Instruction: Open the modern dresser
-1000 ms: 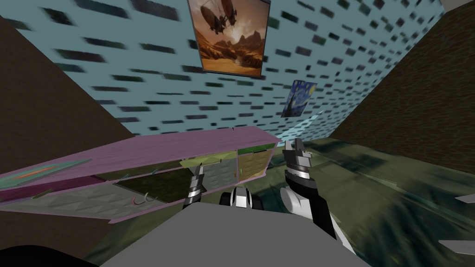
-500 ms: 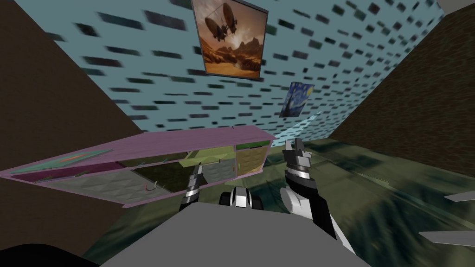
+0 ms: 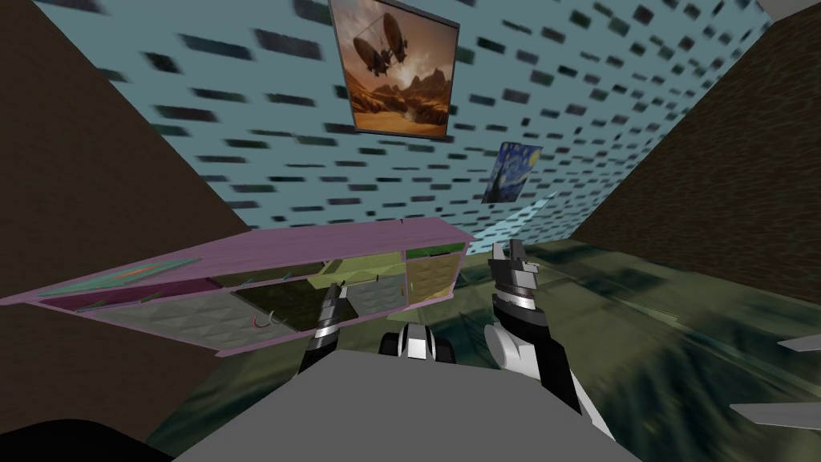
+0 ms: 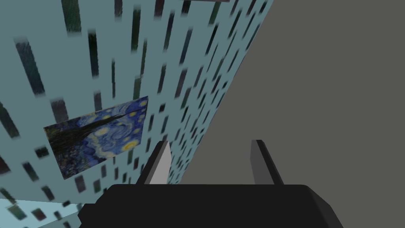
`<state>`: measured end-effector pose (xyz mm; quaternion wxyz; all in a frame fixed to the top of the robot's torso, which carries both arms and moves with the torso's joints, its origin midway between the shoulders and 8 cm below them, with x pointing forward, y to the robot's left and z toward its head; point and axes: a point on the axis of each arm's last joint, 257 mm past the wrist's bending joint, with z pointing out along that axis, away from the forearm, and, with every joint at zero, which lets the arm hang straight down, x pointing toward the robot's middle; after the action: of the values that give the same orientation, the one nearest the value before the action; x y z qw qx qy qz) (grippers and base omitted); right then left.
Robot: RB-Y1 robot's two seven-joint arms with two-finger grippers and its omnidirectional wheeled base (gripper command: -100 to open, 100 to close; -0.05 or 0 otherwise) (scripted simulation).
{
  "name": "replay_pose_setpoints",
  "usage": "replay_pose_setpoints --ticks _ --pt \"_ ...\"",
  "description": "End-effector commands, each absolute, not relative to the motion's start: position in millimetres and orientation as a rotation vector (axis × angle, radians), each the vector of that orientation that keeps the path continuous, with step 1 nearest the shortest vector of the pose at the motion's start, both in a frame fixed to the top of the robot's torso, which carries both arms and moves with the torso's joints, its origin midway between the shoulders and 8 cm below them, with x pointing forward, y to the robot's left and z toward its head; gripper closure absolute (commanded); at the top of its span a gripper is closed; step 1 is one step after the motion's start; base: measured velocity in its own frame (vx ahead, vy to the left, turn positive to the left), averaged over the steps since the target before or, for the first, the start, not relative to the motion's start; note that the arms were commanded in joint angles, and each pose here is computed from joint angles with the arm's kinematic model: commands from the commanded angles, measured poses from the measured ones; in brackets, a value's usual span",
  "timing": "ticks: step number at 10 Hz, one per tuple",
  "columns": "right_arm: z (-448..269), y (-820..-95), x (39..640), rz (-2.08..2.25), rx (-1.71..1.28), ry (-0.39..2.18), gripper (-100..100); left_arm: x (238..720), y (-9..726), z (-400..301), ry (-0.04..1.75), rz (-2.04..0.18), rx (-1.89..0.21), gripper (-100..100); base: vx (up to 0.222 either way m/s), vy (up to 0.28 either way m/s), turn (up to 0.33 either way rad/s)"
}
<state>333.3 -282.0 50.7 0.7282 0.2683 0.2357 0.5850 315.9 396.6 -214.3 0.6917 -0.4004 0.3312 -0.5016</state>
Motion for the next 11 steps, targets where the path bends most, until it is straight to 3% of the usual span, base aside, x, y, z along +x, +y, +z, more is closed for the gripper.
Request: replay_pose_setpoints --ticks 1,6,7,11 --pt "51 -282 333 1.289 0.591 0.519 0 318 406 -196 0.732 -1.13 -0.885 -100 0.004 -0.035 -0.003" --pt "51 -282 333 1.289 0.591 0.519 0 317 412 -198 0.756 -1.124 -0.925 -100 -0.002 -0.022 0.003" --pt "51 -282 333 1.289 0.591 0.519 0 316 413 -201 0.763 -1.12 -0.937 0 0.0 0.0 0.0" --pt "51 -282 333 1.289 0.591 0.519 0 314 414 -213 0.78 -1.107 -0.967 0 0.0 0.0 0.0"
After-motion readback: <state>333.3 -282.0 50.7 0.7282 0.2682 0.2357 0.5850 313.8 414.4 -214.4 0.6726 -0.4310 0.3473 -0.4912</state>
